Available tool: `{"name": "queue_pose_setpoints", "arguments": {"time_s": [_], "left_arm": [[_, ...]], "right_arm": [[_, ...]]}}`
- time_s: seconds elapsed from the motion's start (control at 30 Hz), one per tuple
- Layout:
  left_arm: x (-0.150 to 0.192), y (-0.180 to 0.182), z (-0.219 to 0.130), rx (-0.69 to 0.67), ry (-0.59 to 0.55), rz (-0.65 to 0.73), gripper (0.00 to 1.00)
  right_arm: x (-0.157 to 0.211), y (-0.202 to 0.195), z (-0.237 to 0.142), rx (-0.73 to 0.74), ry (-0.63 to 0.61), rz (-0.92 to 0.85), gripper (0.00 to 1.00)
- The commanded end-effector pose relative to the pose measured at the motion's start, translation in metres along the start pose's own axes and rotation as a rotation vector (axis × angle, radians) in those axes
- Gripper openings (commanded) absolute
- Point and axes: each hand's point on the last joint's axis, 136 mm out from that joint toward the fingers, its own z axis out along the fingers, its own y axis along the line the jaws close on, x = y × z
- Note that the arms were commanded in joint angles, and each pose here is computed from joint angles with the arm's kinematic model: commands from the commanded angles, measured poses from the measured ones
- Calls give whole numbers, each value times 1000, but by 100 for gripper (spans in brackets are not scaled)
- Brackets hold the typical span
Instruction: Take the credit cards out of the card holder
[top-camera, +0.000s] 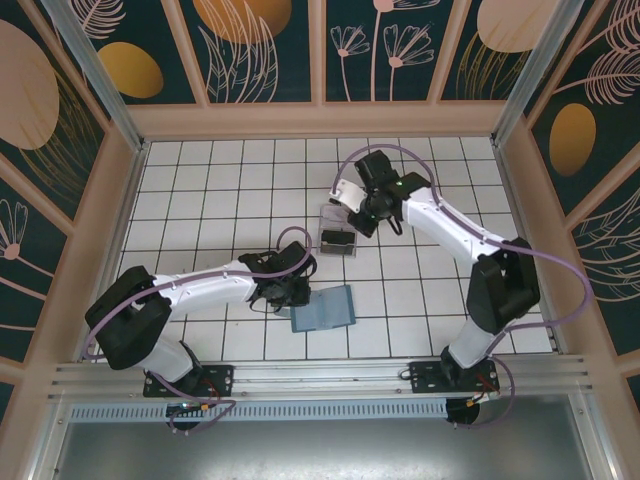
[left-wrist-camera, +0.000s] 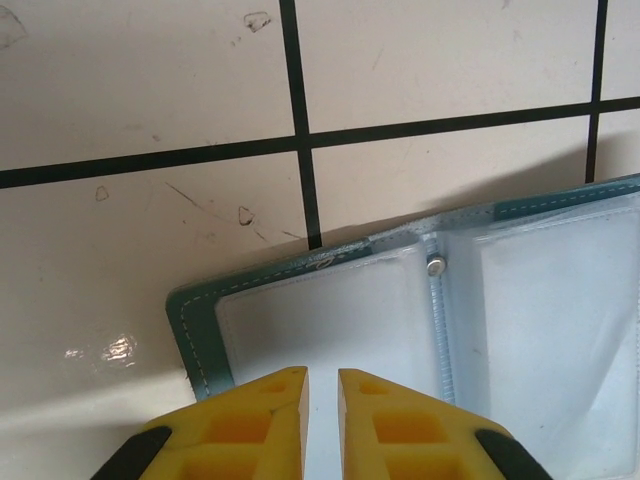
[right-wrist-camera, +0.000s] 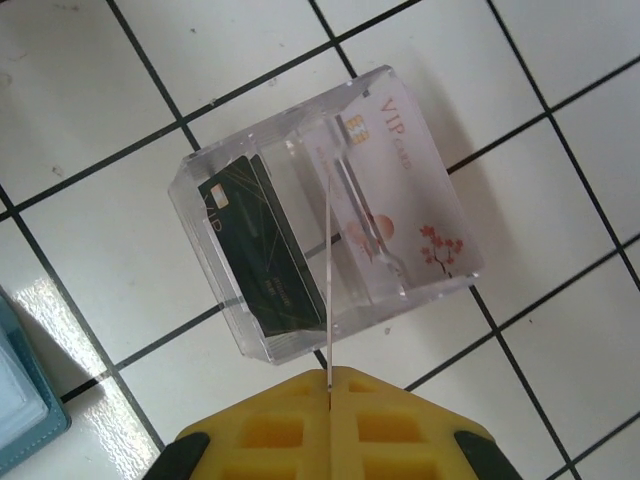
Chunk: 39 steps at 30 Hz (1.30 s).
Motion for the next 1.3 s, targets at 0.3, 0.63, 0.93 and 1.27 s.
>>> {"name": "queue_pose_setpoints", "arguments": {"time_s": [0.3, 0.63, 0.93, 1.27], "left_arm": [[0, 2, -4, -27, 8, 0, 17], [0, 4, -5, -39, 7, -11, 17], [0, 7, -5, -51, 6, -19, 17], [2, 10, -8, -51, 1, -27, 17]], "right_arm": [[-23, -14, 12, -93, 78, -219, 0], [-27, -25, 33, -104, 117, -274, 0], [-23, -31, 51, -116, 169, -296, 0], [-15, -34, 63, -124, 217, -294, 0]]}}
